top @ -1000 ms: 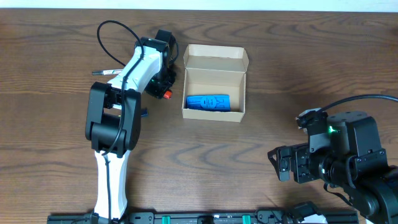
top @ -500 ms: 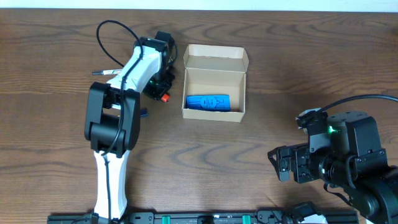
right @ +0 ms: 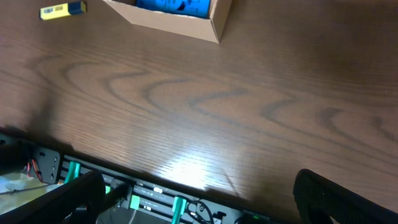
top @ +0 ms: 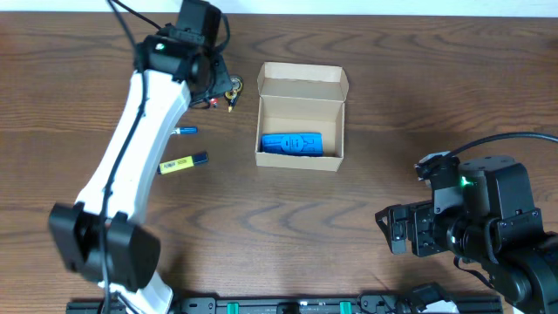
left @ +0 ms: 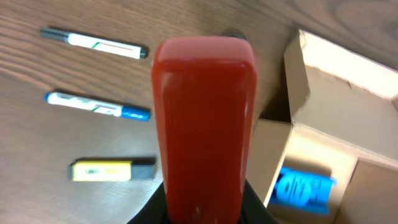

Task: Pack container
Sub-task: 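Carry the red stapler with the left gripper over the box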

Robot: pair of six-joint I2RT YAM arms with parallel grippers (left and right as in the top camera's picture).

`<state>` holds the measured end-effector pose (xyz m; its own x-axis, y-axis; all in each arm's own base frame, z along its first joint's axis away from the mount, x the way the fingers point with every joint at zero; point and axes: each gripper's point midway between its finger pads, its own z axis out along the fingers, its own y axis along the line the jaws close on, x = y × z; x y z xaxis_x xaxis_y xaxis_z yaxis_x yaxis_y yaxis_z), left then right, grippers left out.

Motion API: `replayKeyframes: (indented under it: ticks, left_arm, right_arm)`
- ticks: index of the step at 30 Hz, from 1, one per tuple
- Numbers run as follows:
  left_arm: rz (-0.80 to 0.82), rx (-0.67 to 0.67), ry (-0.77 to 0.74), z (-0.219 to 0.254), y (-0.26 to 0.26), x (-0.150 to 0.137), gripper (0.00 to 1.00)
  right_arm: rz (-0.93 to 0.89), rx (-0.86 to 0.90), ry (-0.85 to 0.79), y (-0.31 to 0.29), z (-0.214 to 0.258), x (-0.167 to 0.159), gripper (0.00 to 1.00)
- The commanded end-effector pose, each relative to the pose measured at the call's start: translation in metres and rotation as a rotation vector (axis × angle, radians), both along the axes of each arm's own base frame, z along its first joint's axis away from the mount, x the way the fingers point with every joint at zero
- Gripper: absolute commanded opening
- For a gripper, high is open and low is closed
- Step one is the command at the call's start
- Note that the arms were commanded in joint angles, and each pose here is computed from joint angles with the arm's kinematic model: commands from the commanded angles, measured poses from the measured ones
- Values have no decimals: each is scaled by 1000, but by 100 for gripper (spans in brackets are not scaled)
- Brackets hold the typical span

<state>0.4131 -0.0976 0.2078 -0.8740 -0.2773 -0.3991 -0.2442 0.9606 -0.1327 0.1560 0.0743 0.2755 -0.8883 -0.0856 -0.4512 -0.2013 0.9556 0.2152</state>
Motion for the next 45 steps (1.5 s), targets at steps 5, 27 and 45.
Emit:
replayKeyframes:
  ticks: [5, 27, 45]
  left_arm:
    - [-393, 51, -115, 43, -29, -18, 5]
    - [-1906, 504, -214, -29, -155, -51, 6]
    - [-1924, 499, -113, -116, -158, -9, 6]
  right_arm:
    - [-13, 10, 7, 0, 0, 0, 99]
    - [-13, 10, 8, 0, 0, 0, 99]
    - [-13, 10, 8, 0, 0, 0, 99]
